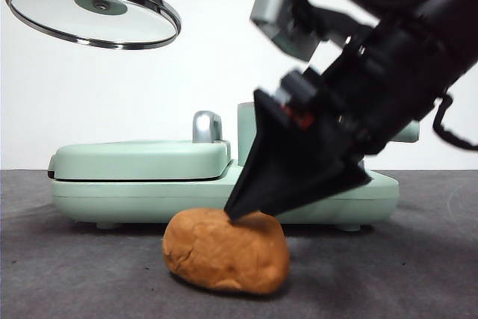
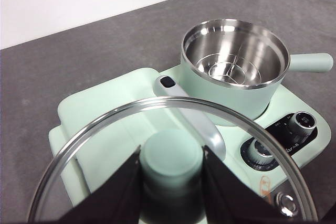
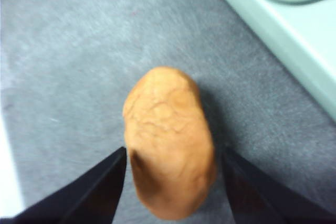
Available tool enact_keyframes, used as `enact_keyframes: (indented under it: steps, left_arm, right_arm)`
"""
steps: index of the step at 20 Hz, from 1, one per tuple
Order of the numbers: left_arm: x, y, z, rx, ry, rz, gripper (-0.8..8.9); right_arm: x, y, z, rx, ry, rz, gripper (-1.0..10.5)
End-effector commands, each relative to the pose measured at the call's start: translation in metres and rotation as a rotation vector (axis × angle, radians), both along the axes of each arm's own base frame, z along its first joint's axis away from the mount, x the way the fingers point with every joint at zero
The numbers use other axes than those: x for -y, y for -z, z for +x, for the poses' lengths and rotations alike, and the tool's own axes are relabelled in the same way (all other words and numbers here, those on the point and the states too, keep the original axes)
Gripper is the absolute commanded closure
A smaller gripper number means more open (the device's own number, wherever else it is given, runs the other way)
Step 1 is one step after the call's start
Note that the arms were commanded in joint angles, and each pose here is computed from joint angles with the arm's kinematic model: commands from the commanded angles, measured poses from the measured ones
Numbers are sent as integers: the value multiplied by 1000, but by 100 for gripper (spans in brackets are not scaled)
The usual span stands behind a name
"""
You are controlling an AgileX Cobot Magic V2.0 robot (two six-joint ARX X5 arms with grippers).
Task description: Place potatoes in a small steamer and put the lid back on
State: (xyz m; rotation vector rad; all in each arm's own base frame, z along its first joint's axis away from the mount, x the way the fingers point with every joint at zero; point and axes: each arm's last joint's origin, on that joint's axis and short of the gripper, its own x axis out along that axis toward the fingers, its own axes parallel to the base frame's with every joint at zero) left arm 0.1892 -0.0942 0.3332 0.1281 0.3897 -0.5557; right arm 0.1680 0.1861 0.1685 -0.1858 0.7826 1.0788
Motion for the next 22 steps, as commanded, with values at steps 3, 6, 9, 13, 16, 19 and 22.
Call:
enact_keyframes:
  steps: [3, 6, 9, 13, 16, 19, 22]
  left_arm:
    - [1, -8, 1, 46, 6, -15, 803]
    - [1, -8, 1, 46, 6, -15, 803]
    - [1, -7, 1, 46, 6, -15, 803]
    - [1, -8, 1, 46, 6, -15, 803]
    - [1, -7, 1, 46, 6, -15, 803]
    - [1, -7, 1, 46, 6, -15, 803]
    - [1, -7, 1, 46, 6, -15, 803]
  right_arm:
    - [-3, -7, -1, 11, -17, 15, 701]
    - [-5, -7, -4, 56, -92, 4, 560]
    - [-7, -5, -4, 111, -94, -25, 541]
    - [-11, 9, -1, 74, -95, -62, 541]
    - [-14, 17, -1, 50, -105, -86, 568]
    - [-14, 17, -2, 48, -108, -87, 740]
    - [-13, 17, -3, 19, -90, -91, 756]
